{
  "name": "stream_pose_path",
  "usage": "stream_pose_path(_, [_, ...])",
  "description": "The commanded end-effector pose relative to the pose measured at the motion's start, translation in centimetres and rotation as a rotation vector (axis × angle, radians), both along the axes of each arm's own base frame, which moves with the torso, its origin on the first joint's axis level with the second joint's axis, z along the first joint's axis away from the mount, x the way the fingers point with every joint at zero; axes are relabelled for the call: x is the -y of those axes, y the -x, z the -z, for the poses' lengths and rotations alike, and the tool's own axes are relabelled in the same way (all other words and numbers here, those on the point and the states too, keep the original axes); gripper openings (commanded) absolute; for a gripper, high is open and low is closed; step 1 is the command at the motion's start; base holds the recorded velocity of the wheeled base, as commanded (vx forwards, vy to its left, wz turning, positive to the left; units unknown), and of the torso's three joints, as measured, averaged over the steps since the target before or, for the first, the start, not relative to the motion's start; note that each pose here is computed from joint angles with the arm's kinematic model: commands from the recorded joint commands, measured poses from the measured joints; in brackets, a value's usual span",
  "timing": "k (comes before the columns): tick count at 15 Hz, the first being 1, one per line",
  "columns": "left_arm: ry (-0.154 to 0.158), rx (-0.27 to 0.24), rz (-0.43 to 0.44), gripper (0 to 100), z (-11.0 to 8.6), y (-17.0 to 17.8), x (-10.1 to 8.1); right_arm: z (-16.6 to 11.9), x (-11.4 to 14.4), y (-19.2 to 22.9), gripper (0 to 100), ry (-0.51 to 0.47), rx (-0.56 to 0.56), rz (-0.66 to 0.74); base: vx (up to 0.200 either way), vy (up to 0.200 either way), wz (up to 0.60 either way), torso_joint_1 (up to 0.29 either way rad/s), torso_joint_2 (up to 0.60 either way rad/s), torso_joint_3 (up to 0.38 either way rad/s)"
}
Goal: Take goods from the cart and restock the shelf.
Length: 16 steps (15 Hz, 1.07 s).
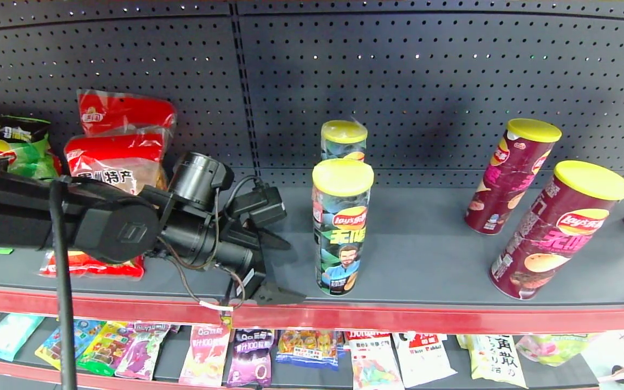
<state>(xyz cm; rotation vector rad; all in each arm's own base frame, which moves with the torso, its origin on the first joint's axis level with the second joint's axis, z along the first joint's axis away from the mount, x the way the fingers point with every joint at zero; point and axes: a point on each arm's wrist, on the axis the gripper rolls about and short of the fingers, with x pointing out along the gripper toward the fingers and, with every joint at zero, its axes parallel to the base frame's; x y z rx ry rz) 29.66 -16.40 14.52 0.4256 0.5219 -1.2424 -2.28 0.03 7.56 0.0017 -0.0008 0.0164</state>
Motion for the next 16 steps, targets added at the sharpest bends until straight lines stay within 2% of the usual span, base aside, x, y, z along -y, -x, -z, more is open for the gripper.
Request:
stream_pose_path(1, [-0.001, 0.000, 0.002, 100, 0.6, -0.5, 0.4, 0.0, 0.0, 0.0, 100, 0.000, 0.001, 0.000, 0.000, 0.000, 0.00, 0.000, 0.00, 0.000])
stream_pose_path(5, [0.005, 0.028, -0.001, 100, 1.1, -1.1, 0.9, 0.0, 0.0, 0.0, 100, 0.000, 0.001, -0.002, 0.000, 0.000, 0.00, 0.000, 0.00, 0.000])
stream_pose_path(16, [0.028, 0.063, 0.003, 100, 0.4, -2.5, 1.9, 0.0, 0.0, 0.0, 100, 0.000, 0.001, 0.000, 0.000, 0.000, 0.00, 0.000, 0.00, 0.000])
